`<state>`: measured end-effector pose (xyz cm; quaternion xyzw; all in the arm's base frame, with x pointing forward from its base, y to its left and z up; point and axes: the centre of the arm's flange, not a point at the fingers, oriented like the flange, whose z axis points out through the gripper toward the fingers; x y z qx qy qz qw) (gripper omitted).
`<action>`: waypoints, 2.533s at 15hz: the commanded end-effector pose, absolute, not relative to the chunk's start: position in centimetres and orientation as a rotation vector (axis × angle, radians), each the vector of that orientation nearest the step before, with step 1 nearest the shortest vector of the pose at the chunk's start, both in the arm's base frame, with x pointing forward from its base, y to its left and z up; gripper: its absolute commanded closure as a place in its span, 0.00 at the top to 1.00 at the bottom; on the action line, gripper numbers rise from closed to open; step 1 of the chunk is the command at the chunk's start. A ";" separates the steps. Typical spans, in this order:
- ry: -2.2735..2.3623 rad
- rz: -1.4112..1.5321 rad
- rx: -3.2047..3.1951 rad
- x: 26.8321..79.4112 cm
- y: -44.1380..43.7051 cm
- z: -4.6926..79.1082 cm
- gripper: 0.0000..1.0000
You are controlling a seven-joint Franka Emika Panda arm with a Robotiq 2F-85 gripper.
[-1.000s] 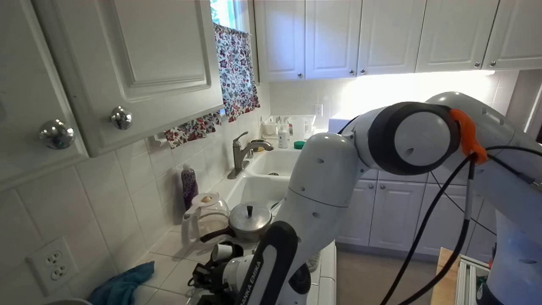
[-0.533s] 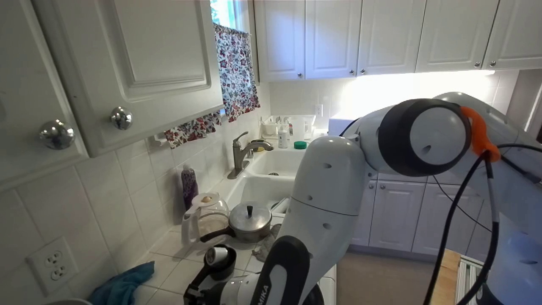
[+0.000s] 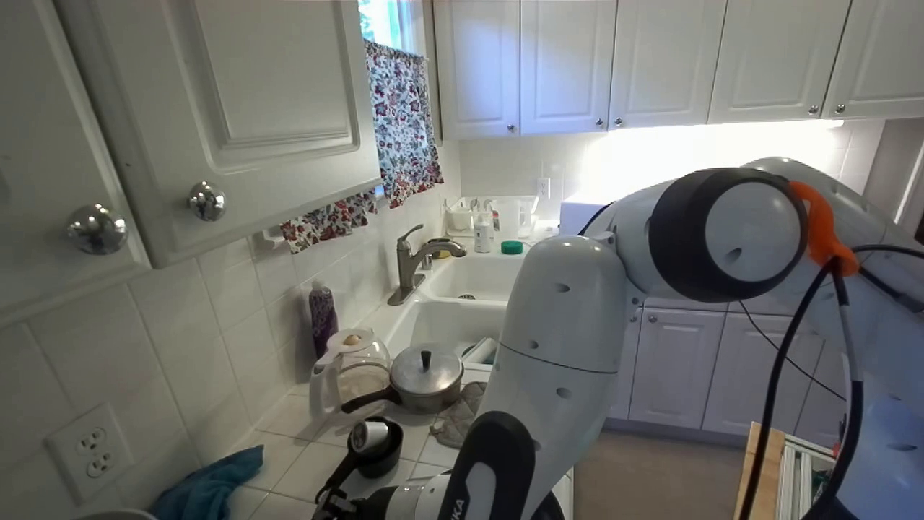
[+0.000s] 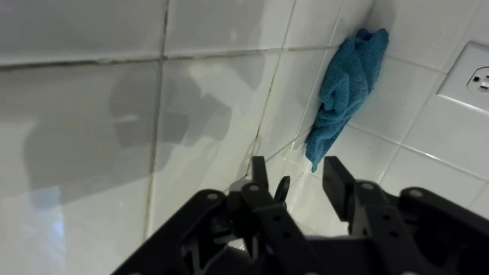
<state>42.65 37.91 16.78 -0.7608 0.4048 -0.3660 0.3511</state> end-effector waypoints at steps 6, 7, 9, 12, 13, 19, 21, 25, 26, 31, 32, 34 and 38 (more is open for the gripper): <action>1.091 -1.014 -1.953 45.6 33.7 16.3 1.00; 1.087 -1.018 -1.952 46.1 33.4 16.3 1.00; 1.073 -1.023 -1.954 47.4 33.0 16.3 1.00; 1.035 -1.007 -1.966 49.0 33.3 16.2 1.00; 1.022 -0.994 -1.972 49.5 33.5 16.2 1.00; 0.951 -0.938 -1.992 51.3 34.7 16.2 1.00; 0.941 -0.923 -1.997 51.7 34.8 16.0 0.97; 0.940 -0.906 -2.005 52.3 34.9 15.5 0.60; 0.942 -0.904 -2.005 52.4 34.9 15.4 0.54; 0.944 -0.904 -2.004 52.5 35.0 15.1 0.19; 0.944 -0.906 -2.003 52.4 35.1 15.1 0.11; 0.943 -0.909 -2.004 52.4 35.1 15.2 0.01; 0.945 -0.917 -2.013 52.2 35.1 15.0 0.01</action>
